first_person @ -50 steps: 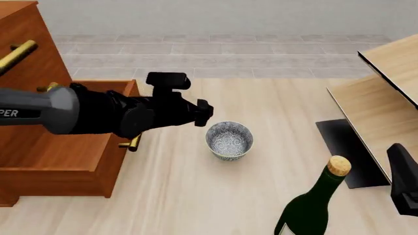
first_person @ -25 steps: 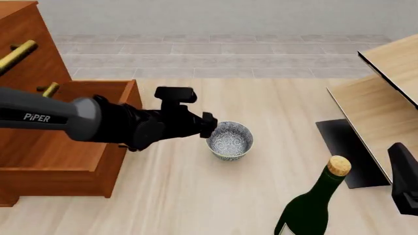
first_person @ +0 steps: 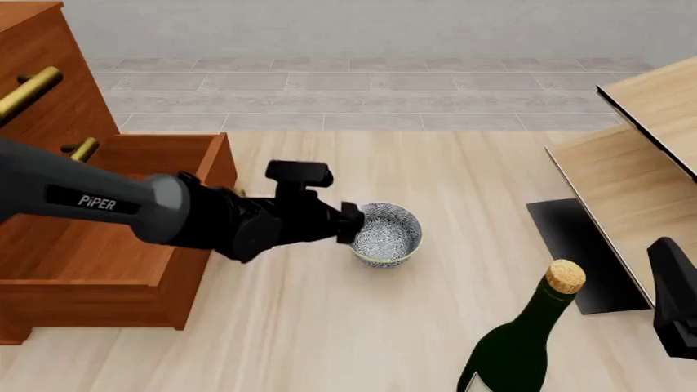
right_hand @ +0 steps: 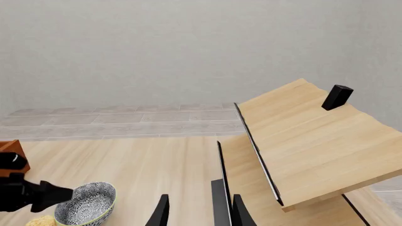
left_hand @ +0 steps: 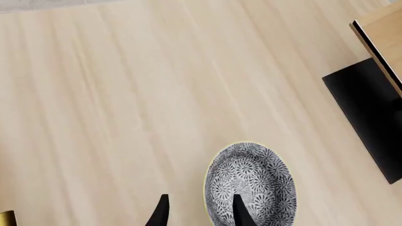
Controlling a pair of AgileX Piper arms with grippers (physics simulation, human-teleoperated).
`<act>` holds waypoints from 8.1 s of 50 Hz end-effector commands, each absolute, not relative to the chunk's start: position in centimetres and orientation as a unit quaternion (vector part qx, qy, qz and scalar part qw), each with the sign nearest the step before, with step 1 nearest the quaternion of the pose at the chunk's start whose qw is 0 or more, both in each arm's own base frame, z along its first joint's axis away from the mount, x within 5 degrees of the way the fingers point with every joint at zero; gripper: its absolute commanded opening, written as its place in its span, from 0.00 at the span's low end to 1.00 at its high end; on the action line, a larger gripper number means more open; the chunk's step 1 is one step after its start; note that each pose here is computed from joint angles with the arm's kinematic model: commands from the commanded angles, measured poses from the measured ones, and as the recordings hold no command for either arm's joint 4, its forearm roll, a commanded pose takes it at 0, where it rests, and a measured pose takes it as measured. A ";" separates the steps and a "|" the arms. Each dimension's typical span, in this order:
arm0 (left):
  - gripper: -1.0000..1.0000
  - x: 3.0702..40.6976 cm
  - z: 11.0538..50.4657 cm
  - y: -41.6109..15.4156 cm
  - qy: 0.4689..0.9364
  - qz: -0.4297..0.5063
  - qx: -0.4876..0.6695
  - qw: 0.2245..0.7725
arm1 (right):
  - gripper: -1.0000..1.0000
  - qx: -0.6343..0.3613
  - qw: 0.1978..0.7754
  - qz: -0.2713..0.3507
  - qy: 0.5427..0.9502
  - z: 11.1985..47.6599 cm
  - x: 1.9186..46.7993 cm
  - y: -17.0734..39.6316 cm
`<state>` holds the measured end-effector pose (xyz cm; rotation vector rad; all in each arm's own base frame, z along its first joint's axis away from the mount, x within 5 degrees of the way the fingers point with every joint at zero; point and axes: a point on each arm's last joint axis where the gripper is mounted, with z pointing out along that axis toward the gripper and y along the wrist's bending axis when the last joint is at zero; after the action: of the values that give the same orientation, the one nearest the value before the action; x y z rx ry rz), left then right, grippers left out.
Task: Put the bowl on top of the cabinet.
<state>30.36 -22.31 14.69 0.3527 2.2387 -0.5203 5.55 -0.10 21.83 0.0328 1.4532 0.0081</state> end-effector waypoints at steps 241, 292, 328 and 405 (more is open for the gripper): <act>0.00 25.1 50.0 8.1 0.743 -0.125 -0.510 0.416 | 1.00 0.018 0.748 0.002 0.663 21.8 5.5 -0.1; 0.00 24.0 48.1 16.4 0.663 -0.065 -0.631 0.398 | 1.00 0.016 0.746 0.001 0.666 21.8 5.6 -0.1; 0.00 25.0 45.8 17.6 0.680 -0.050 -0.635 0.362 | 1.00 0.016 0.747 0.001 0.665 21.7 5.6 -0.1; 1.00 20.2 50.7 15.8 0.632 -0.055 -0.634 0.443 | 1.00 0.017 0.749 0.001 0.663 21.9 5.5 -0.1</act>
<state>21.82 16.74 49.12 -1.5955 1.6293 -0.1264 5.54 -0.14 21.88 0.0393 1.4479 0.0024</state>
